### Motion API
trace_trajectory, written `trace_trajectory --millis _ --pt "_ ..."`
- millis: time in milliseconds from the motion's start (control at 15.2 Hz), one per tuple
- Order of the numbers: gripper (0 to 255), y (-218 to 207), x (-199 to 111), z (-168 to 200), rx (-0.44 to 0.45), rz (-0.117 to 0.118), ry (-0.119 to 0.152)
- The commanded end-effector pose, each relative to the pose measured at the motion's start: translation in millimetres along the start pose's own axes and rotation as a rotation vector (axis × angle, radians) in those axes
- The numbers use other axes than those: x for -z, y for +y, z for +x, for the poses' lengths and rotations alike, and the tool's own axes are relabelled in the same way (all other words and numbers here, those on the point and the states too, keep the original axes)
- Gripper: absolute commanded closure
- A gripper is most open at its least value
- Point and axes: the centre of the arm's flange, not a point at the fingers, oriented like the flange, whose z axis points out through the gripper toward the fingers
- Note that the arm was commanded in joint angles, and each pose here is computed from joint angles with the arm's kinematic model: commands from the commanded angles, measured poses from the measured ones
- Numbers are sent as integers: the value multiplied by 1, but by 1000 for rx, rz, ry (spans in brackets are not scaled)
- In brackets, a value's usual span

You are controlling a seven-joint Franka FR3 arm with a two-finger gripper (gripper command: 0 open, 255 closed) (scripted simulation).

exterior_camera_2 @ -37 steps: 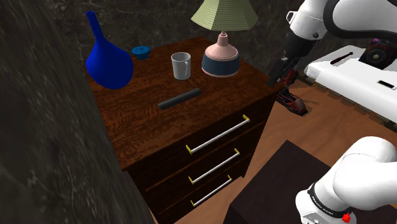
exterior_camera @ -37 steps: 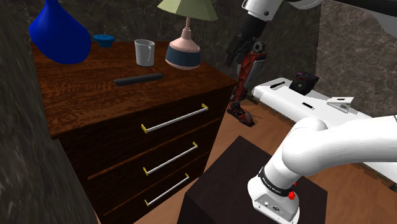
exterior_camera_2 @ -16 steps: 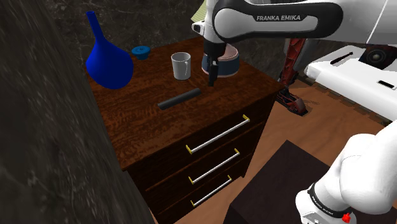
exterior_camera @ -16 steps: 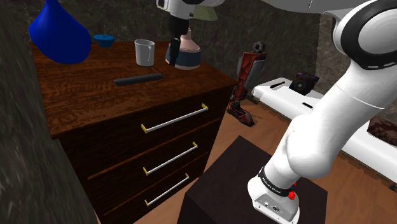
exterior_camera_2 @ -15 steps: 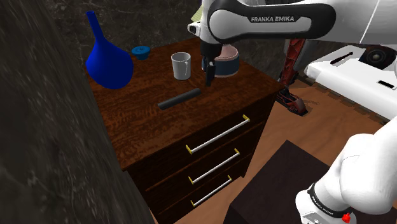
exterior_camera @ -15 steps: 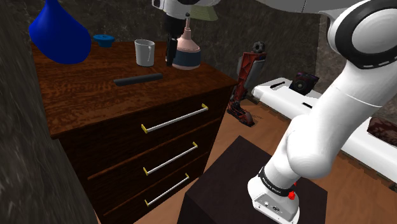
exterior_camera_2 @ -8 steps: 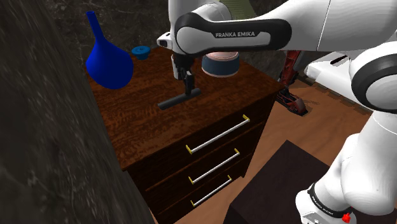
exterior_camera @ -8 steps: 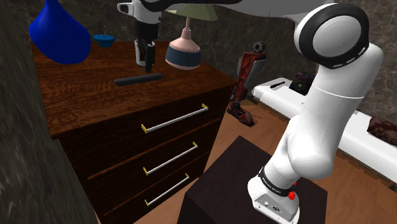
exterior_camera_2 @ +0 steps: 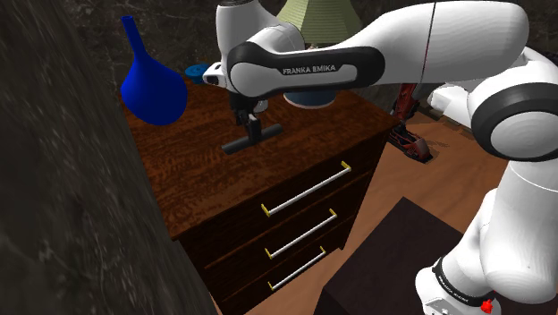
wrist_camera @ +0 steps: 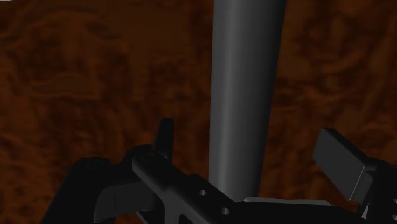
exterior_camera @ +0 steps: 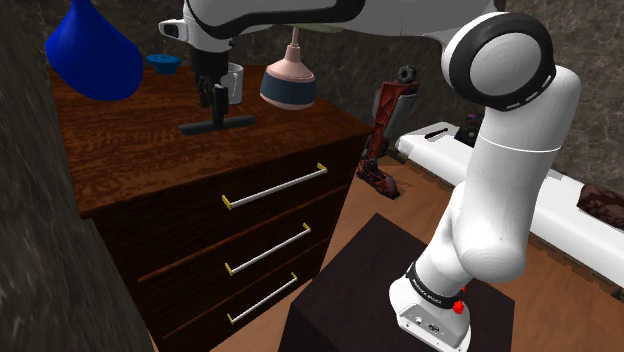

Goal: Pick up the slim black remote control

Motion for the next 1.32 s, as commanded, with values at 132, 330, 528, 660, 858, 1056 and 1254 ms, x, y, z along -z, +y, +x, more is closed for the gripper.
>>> trace_trajectory --millis 132,330,528,660,858,1056,1254 --pt "0 -2 -19 -1 1 -1 0" --pt "255 -2 -19 -1 1 0 0" --pt "255 -2 -19 -2 1 -1 0" --pt "255 -1 -19 -1 1 -1 0" --pt "255 -2 -19 -1 1 -1 0" --pt "255 -1 -3 -1 1 -1 0" --pt "255 1 13 -1 1 -1 0"
